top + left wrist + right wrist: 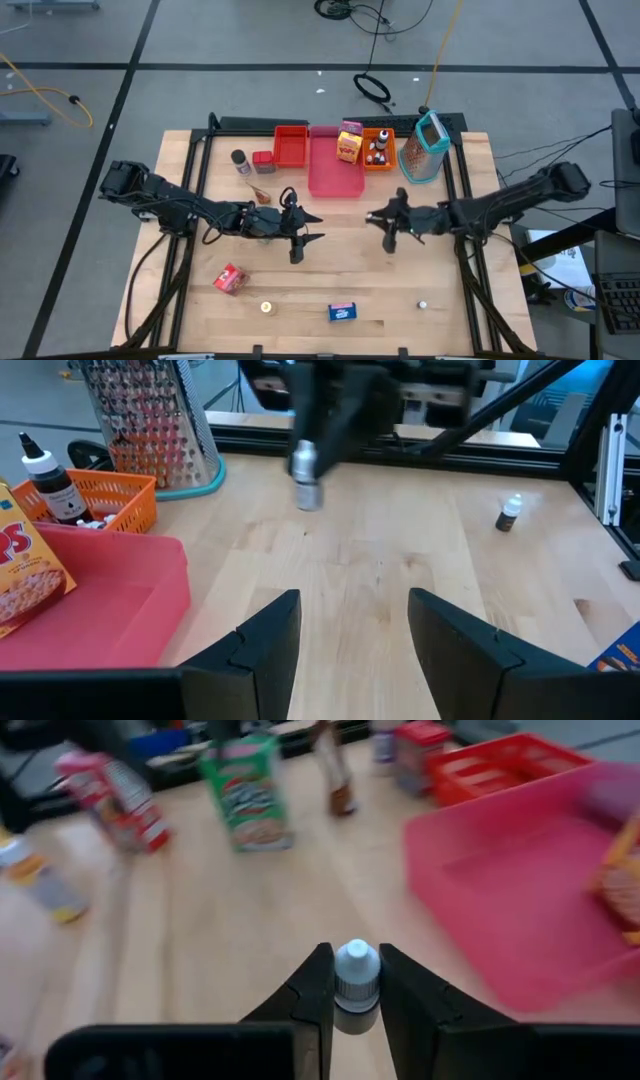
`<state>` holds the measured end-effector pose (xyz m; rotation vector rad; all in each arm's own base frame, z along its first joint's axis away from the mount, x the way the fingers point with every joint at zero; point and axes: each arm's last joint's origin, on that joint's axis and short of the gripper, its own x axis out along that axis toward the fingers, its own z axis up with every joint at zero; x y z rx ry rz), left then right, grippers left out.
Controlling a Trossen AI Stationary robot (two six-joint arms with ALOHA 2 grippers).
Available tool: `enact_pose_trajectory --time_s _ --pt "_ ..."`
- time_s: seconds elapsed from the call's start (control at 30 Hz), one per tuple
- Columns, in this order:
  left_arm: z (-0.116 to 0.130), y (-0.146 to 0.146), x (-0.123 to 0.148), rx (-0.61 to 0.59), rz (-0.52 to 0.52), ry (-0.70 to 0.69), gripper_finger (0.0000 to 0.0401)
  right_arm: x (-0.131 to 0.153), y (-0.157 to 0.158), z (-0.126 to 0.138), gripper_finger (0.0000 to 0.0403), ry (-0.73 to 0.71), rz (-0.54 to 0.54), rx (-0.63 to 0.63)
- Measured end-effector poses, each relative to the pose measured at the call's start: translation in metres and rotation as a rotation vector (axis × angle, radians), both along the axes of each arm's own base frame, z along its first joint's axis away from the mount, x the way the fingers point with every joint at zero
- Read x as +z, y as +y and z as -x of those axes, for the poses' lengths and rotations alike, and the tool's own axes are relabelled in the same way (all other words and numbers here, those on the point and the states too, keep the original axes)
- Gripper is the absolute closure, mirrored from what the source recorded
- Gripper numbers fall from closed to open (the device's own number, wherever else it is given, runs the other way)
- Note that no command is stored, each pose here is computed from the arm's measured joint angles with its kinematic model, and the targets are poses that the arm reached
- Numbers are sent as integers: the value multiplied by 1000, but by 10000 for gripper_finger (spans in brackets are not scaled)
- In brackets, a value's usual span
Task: Pick & Place Kitchen Items
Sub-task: Put the black food coloring bottle into the orange bin
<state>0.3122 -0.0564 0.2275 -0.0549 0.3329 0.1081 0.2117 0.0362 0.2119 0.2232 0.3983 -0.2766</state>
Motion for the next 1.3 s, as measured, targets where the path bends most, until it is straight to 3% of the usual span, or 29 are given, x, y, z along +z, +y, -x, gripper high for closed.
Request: enact_pose_trajectory --time_s 0.77,1.1,1.3 --pt "0 0 0 -2 -5 0 215 6 -103 11 353 -29 0 -486" --pt "-1 0 2 -6 -18 -20 215 12 -133 20 353 -78 3 -577" --pt "-1 1 3 -7 -25 -34 215 9 -149 21 353 -33 12 -637"
